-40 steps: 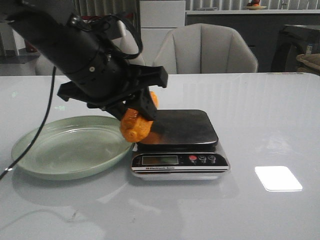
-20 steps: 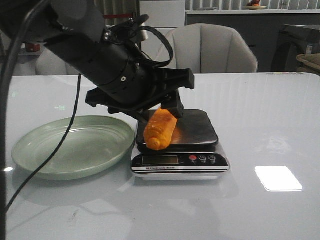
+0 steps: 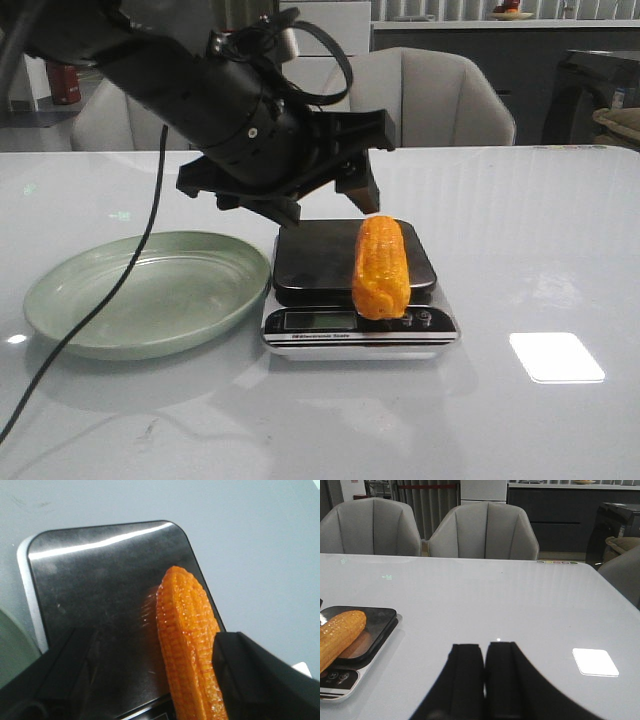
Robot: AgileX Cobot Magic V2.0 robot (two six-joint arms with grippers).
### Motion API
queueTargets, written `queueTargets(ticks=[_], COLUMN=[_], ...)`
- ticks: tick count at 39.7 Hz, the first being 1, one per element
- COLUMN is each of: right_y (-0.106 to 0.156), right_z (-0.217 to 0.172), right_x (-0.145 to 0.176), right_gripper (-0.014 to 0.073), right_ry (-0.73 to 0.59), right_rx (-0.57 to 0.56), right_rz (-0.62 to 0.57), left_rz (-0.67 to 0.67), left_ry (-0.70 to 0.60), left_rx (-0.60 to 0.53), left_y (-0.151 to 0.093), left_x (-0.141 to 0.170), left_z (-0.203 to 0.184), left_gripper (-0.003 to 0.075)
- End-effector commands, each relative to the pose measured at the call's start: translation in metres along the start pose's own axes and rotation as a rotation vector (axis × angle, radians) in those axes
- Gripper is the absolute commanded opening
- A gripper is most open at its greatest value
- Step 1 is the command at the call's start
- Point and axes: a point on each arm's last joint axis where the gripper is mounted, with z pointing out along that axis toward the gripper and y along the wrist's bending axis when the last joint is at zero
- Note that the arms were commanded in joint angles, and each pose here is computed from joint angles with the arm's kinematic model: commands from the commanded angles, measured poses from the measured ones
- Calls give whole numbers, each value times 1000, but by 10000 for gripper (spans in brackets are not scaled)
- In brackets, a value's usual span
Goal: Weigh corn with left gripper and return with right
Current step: 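Raise the open left gripper away from the scale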
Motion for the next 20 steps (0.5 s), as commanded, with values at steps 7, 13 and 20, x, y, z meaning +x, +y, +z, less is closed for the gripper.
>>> queueTargets(ticks=[7, 13, 20], right_y=[0, 0, 0], right_z=[-1, -1, -1], right_x=[-5, -5, -5], right_gripper=[167, 167, 167], right_ry=[-91, -91, -91], right_rx=[3, 3, 3], right_rz=[-17, -17, -17], left_rz=[-40, -6, 36], left_ry=[-164, -219, -245], left_rx=[-8, -35, -60], left_y=[19, 35, 51], left_x=[-24, -14, 10], left_z=[-56, -92, -141], left_gripper=[521, 521, 521])
